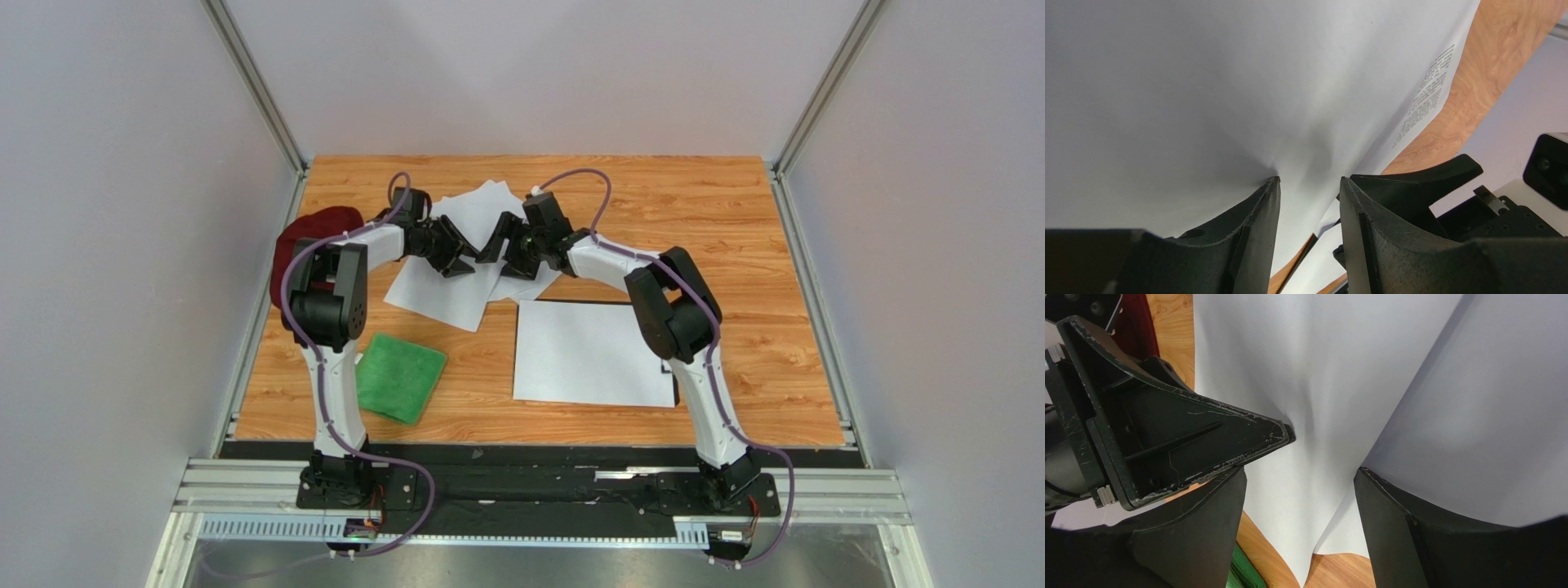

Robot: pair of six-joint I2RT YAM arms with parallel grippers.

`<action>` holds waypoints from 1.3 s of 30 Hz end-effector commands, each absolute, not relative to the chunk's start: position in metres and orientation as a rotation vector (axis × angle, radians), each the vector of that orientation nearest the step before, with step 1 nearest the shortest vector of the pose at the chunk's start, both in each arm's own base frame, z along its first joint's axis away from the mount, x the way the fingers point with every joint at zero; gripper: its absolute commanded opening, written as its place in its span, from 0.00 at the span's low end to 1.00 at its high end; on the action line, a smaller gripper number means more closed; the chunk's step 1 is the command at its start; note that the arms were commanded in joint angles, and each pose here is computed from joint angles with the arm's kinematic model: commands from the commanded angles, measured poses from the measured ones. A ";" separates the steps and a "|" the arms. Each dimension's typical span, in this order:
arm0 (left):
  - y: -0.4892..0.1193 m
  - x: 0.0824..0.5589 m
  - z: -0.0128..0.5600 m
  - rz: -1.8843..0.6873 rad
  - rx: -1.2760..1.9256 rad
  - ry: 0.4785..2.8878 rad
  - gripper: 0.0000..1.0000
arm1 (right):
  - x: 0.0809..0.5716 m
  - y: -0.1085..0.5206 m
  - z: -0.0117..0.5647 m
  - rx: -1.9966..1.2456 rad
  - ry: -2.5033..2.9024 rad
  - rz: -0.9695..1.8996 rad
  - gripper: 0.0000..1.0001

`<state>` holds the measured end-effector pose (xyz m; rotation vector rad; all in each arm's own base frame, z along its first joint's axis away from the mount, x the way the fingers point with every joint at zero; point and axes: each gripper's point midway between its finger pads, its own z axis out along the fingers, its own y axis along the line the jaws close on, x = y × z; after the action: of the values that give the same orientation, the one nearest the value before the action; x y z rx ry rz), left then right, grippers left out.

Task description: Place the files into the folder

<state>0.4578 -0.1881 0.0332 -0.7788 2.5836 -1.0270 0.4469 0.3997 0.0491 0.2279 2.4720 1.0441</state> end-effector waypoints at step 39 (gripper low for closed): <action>-0.169 0.390 0.264 -0.840 -0.213 2.264 0.66 | 0.436 0.335 0.157 0.414 2.284 1.135 0.00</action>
<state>0.4280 -0.1616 0.2191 -0.3954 2.3318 -0.8633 0.4481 0.3824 0.0625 0.3711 2.3935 1.2439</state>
